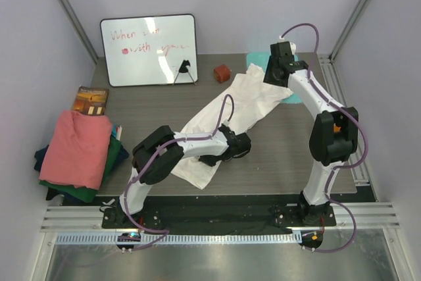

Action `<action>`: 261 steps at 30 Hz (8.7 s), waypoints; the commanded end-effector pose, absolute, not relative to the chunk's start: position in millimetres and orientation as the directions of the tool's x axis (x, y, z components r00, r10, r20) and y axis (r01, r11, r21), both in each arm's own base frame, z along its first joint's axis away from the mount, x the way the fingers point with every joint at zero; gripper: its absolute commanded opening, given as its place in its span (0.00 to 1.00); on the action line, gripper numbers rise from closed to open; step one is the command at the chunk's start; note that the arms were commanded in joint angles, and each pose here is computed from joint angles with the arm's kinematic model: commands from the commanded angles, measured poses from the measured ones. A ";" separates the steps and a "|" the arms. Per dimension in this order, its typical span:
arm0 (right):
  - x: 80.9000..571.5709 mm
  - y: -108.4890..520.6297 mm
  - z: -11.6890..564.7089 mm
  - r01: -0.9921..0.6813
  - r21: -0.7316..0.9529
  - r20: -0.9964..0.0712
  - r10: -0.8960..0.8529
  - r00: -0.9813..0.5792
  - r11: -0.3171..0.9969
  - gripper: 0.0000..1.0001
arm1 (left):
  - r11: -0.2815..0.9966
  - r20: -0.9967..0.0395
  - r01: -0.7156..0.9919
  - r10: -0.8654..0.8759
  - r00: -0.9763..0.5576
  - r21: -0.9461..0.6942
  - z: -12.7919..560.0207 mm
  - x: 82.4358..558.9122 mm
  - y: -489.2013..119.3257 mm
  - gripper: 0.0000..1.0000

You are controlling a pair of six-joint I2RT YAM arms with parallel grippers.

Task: Fold and stack the t-shirts

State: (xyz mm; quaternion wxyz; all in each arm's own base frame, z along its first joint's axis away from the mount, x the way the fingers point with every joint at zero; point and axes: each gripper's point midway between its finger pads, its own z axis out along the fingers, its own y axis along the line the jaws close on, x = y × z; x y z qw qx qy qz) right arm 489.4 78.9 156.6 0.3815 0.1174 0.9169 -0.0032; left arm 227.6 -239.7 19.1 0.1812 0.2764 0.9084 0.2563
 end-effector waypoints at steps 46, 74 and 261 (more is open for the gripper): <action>602.3 51.9 19.4 0.267 0.160 -0.556 0.310 -0.771 0.951 0.47 | 0.802 -0.191 0.580 0.598 -0.779 0.145 -51.7 150.3 -375.9 0.44; 518.6 38.0 228.9 0.253 0.322 -0.693 0.409 -0.593 0.912 0.55 | 0.838 -0.516 0.534 0.506 -0.691 0.107 93.2 186.5 -424.0 0.58; 342.8 149.4 76.1 0.228 0.143 -0.694 0.262 -0.670 0.963 0.41 | 0.878 -0.440 0.225 0.019 -0.898 -0.422 89.2 428.4 -352.6 0.43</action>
